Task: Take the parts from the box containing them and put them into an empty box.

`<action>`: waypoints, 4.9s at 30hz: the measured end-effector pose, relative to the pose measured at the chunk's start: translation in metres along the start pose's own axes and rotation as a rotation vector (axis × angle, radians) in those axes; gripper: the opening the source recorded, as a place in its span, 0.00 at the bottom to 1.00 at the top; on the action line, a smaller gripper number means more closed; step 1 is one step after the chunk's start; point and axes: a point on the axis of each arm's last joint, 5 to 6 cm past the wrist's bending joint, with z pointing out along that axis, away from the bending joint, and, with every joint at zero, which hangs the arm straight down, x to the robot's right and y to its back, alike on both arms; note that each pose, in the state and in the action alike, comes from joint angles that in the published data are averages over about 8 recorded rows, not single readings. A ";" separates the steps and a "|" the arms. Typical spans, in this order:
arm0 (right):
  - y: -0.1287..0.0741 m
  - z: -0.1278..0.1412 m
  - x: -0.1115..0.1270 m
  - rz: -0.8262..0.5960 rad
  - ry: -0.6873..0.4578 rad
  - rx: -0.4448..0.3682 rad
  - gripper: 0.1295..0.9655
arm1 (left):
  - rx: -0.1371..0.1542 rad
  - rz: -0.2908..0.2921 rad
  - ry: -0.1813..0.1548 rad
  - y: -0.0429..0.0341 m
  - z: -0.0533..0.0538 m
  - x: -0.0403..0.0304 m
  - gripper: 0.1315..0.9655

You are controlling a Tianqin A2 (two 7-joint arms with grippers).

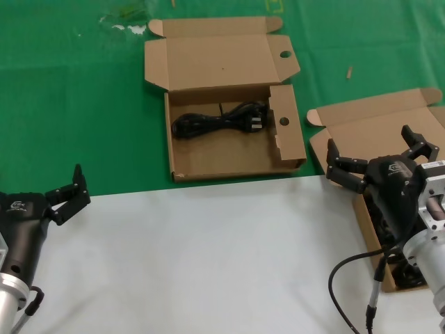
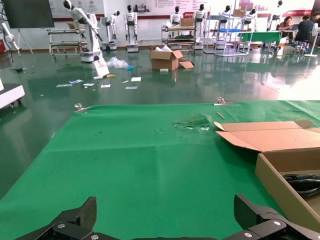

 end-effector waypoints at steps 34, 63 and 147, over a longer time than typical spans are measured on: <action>0.000 0.000 0.000 0.000 0.000 0.000 1.00 | 0.000 0.000 0.000 0.0000 0.000 0.0000 1.00; 0.000 0.000 0.000 0.000 0.000 0.000 1.00 | 0.000 0.000 0.000 0.0000 0.000 0.0000 1.00; 0.000 0.000 0.000 0.000 0.000 0.000 1.00 | 0.000 0.000 0.000 0.0000 0.000 0.0000 1.00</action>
